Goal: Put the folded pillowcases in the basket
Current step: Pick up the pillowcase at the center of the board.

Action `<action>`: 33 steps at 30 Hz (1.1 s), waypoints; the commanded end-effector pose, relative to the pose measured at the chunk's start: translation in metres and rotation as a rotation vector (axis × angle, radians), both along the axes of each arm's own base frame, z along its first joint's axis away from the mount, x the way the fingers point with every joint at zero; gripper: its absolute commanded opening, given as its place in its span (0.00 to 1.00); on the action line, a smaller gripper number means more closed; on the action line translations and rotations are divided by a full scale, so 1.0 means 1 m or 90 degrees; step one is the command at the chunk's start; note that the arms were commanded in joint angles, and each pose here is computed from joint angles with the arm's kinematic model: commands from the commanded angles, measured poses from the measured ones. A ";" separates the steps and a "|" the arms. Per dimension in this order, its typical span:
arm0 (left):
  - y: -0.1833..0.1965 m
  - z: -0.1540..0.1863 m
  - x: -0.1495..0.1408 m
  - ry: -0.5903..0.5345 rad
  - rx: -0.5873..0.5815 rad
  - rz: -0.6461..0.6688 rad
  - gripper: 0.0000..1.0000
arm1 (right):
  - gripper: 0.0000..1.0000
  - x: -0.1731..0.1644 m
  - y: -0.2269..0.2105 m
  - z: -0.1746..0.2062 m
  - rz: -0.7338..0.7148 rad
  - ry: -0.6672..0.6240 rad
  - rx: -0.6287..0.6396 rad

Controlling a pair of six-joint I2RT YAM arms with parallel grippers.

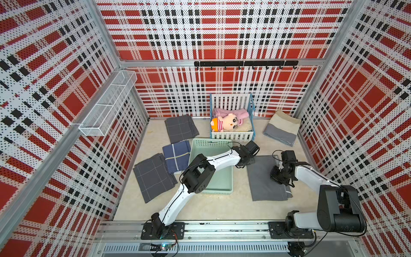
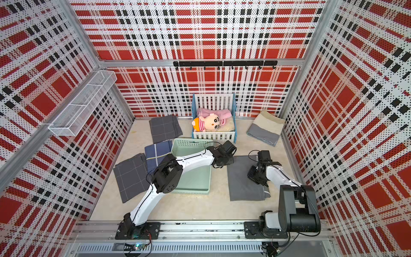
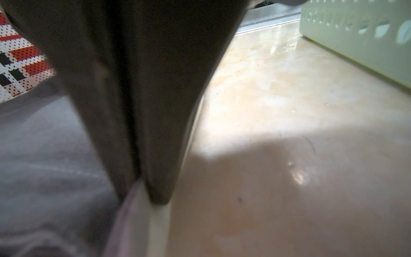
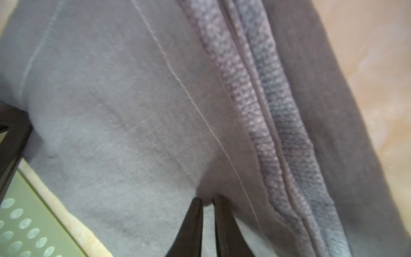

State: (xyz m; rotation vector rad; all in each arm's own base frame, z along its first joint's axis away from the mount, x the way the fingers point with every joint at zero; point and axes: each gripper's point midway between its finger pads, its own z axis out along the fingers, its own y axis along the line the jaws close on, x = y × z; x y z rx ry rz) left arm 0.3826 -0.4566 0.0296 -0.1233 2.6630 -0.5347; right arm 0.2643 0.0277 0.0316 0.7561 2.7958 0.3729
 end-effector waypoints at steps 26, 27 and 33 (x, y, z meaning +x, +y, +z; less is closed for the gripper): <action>0.027 0.014 0.099 -0.045 -0.058 0.026 0.00 | 0.60 -0.030 -0.002 -0.007 0.035 0.119 -0.012; 0.027 0.016 0.101 -0.048 -0.063 0.026 0.00 | 0.60 -0.034 -0.001 -0.008 0.035 0.126 -0.011; 0.019 0.027 0.102 -0.052 -0.089 0.015 0.00 | 0.35 -0.038 0.000 -0.023 0.040 0.159 -0.014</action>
